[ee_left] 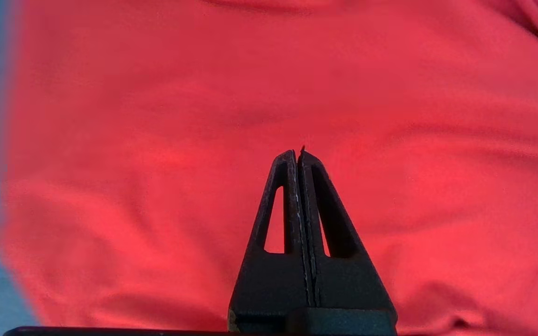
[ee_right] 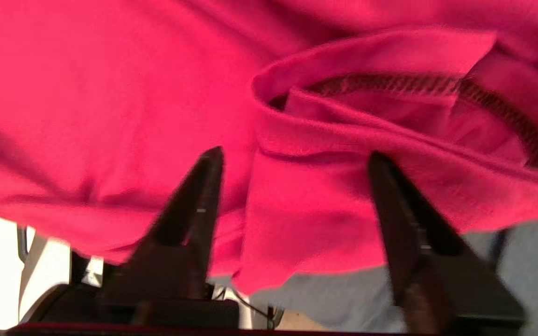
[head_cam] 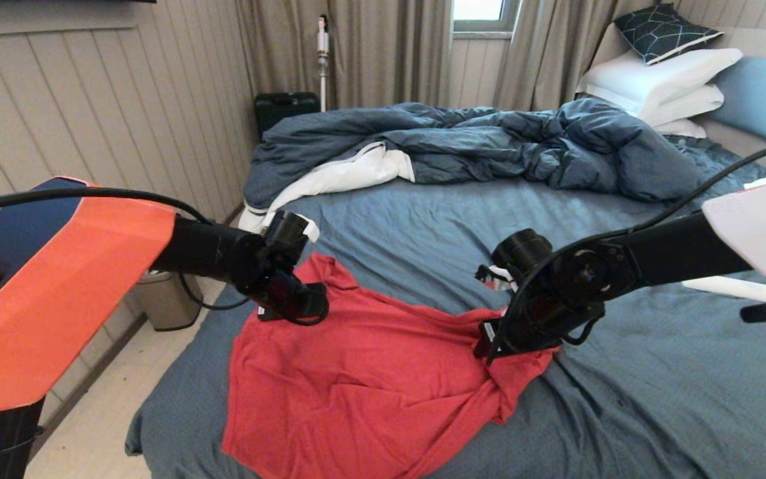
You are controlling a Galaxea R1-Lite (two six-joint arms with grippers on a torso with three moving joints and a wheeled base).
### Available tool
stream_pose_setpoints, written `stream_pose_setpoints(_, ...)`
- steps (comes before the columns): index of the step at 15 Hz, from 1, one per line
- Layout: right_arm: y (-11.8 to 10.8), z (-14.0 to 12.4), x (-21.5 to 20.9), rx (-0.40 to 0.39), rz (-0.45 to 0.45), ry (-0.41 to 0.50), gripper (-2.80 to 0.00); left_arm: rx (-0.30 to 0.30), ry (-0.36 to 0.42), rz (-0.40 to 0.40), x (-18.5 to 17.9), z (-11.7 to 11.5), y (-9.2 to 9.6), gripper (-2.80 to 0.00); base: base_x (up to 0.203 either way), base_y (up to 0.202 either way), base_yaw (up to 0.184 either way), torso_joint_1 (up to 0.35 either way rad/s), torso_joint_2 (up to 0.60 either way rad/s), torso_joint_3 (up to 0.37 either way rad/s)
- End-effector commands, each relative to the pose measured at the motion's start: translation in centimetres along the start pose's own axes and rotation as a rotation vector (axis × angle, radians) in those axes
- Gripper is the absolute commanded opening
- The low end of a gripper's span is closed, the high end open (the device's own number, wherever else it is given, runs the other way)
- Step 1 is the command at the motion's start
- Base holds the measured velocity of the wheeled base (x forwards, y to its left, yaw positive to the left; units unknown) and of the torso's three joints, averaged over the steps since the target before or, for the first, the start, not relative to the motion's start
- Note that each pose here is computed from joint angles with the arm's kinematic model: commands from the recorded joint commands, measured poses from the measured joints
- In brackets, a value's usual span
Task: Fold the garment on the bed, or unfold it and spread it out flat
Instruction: Unford the red T-shirt
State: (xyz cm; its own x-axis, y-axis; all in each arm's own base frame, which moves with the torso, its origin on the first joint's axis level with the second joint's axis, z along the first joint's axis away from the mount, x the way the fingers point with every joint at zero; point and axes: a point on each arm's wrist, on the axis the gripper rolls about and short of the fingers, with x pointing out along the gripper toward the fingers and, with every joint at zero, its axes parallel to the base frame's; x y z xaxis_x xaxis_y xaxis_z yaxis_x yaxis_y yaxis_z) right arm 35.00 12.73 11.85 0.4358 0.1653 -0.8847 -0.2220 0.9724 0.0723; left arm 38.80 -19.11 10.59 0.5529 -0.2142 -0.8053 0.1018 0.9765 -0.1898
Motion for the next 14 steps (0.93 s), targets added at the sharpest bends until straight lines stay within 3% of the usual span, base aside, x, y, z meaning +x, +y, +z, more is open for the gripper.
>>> stream_pose_setpoints(1, 0.1, 0.2, 1.0, 0.000, -0.008, 0.012, 0.00, -0.002, 0.007, 0.005, 0.4, -0.1, 0.0, -2.80, 0.000, 0.000, 0.000, 0.000, 0.00, 0.000)
stream_pose_setpoints(8, -0.5, 0.4, 2.2, -0.015, -0.044, 0.030, 0.00, -0.001, 0.017, 0.008, 0.9, -0.3, 0.0, -2.80, 0.000, 0.000, 0.000, 0.000, 0.00, 0.000)
stream_pose_setpoints(9, -0.4, 0.3, 2.2, -0.017, -0.046, 0.033, -2.80, -0.001, 0.017, 0.008, 0.9, -0.3, 0.0, -2.80, 0.000, 0.000, 0.000, 0.000, 0.00, 0.000)
stream_pose_setpoints(14, -0.7, 0.0, 1.5, -0.012, -0.071, 0.022, -2.80, 0.003, 0.022, 0.007, 1.1, -0.5, -0.1, -2.80, 0.000, 0.000, 0.000, 0.000, 0.00, 0.000)
